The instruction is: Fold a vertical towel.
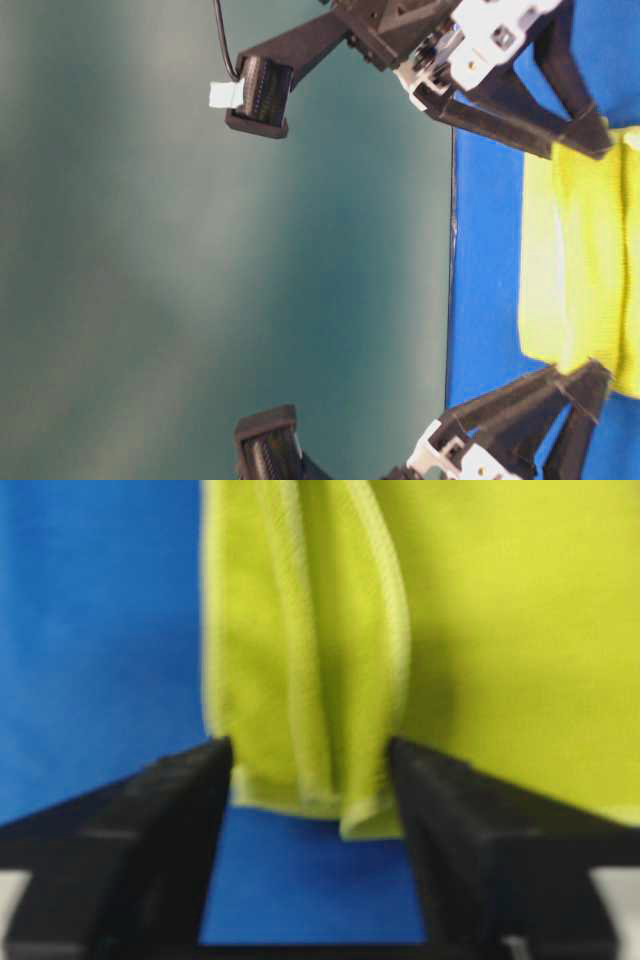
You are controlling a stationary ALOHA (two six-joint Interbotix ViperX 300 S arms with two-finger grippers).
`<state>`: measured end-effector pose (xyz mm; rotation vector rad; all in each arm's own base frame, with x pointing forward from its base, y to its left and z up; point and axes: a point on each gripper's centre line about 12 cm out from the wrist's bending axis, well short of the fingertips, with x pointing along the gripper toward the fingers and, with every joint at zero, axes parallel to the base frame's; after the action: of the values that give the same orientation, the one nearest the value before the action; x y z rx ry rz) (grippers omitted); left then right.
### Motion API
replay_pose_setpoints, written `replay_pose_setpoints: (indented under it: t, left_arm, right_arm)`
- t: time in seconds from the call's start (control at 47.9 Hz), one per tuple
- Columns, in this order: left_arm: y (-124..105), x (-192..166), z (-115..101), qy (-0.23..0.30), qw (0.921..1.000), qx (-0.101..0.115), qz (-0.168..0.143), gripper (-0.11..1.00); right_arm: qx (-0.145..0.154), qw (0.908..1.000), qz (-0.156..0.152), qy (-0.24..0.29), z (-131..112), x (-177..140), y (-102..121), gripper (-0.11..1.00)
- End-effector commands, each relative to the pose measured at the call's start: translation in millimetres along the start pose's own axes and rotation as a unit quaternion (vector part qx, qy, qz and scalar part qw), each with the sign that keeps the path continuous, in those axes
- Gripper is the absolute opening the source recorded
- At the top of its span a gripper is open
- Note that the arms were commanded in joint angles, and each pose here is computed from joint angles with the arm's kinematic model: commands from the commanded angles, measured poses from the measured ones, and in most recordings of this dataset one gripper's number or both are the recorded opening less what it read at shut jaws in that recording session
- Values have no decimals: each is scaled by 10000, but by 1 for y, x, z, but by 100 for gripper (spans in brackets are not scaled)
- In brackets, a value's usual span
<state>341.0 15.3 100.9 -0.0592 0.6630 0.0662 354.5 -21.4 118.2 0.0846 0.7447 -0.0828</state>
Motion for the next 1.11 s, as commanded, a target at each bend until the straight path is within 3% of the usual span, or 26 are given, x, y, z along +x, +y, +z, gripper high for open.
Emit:
replay_pose_setpoints:
  t: [0.0,0.104,0.271,0.584,0.814,1.085]
  left_arm:
    - [-12,-9,12,-209,9996,107,-144,42]
    - [-21,-18,14,-258,9991,195,-262,42]
    - [-26,-43,24,-386,9983,279,-340,42]
    - [-26,-108,63,-1012,9936,297,-401,42]
    - [-24,-171,88,-1775,9827,253,-464,42]
    - [-16,-240,87,-2372,9702,267,-427,42]
  right_arm:
    - [-6,9999,96,-78,9,-3,9,59]
    - [88,9998,181,78,7,-6,19,53]
    - [163,9995,259,-11,21,-26,25,54]
    - [-89,9924,364,-1169,71,-98,27,54]
    - [-297,9820,351,-1831,91,-157,26,54]
    - [-430,9717,176,-2314,89,-217,16,53]
